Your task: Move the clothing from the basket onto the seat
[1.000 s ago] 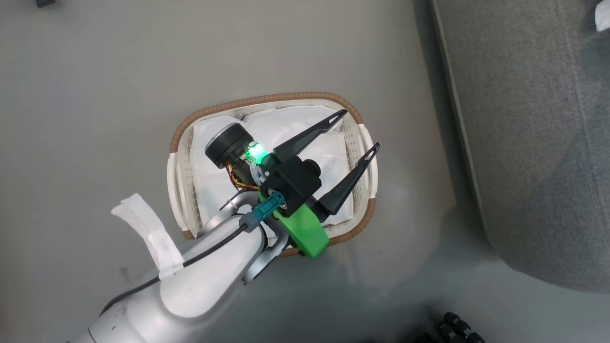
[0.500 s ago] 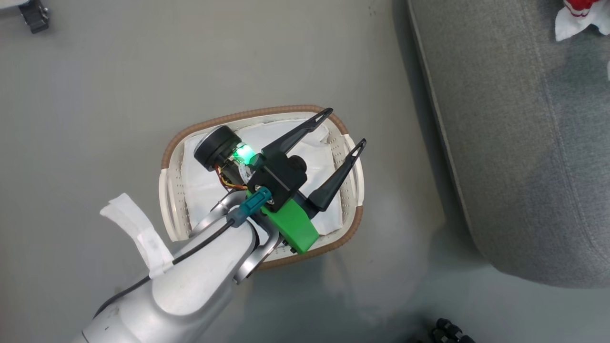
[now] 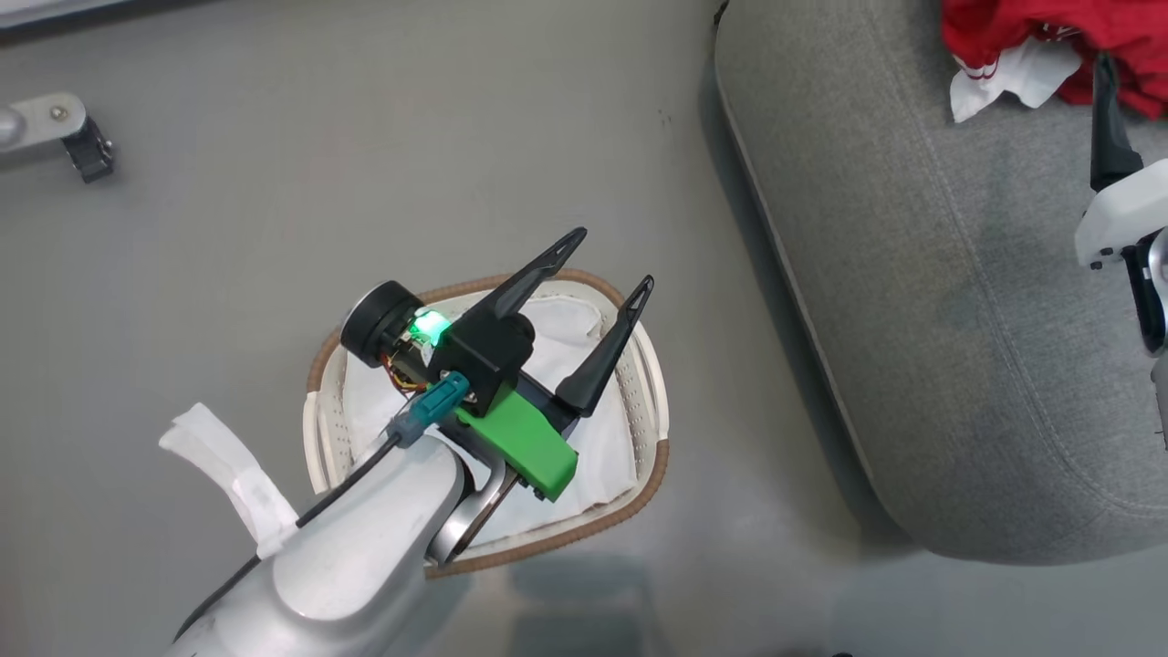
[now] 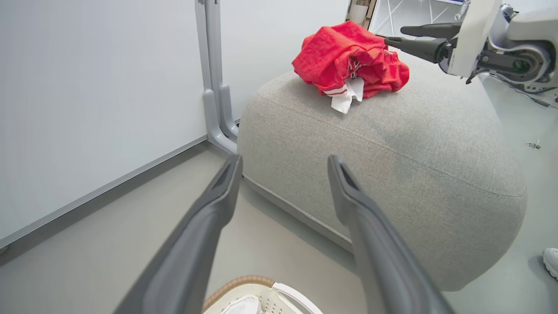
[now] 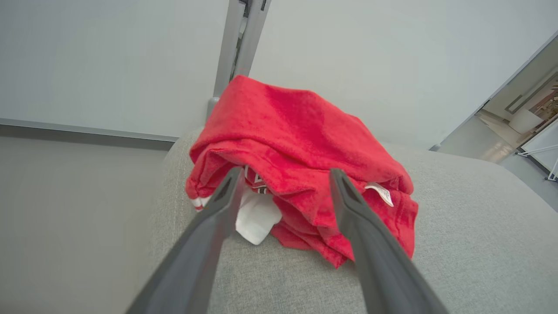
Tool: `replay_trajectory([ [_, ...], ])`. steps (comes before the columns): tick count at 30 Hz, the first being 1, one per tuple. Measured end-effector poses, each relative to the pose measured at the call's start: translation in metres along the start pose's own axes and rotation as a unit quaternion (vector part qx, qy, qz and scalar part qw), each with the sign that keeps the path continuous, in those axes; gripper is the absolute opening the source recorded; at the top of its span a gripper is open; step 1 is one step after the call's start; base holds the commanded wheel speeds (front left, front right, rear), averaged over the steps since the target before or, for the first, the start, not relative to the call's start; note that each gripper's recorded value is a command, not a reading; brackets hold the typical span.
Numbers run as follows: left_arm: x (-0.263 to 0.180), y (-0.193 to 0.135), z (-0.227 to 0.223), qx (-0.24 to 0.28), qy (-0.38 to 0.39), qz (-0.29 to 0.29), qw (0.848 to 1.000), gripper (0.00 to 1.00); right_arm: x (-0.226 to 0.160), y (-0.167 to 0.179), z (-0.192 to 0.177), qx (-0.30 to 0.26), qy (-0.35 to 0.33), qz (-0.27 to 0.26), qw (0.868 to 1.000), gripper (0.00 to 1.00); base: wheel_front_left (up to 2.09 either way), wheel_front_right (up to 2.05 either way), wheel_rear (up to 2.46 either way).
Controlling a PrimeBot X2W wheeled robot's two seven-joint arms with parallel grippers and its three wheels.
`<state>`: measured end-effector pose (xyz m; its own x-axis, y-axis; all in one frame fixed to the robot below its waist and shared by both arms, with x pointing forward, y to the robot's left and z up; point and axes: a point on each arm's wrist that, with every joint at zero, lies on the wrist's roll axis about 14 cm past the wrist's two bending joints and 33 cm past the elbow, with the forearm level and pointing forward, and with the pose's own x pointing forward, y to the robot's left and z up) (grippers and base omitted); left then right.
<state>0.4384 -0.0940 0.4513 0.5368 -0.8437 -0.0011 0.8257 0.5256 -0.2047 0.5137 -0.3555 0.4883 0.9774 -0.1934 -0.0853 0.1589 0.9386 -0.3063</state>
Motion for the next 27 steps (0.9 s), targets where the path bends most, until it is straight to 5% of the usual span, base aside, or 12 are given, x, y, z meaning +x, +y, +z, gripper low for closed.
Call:
replay_trajectory([
  [12, -0.039, 0.035, 0.035, -0.013, -0.038, 0.125, 0.991, 1.00, -0.008, 0.035, 0.082, 0.049, -0.102, 0.038, 0.993, 1.00, 0.00, 0.00, 0.00],
  [27, -0.175, 0.094, 0.055, -0.019, -0.089, 0.354, 0.931, 1.00, -0.047, 0.151, 0.095, 0.152, -0.122, 0.130, 0.972, 1.00, 0.00, 0.00, 0.00],
])
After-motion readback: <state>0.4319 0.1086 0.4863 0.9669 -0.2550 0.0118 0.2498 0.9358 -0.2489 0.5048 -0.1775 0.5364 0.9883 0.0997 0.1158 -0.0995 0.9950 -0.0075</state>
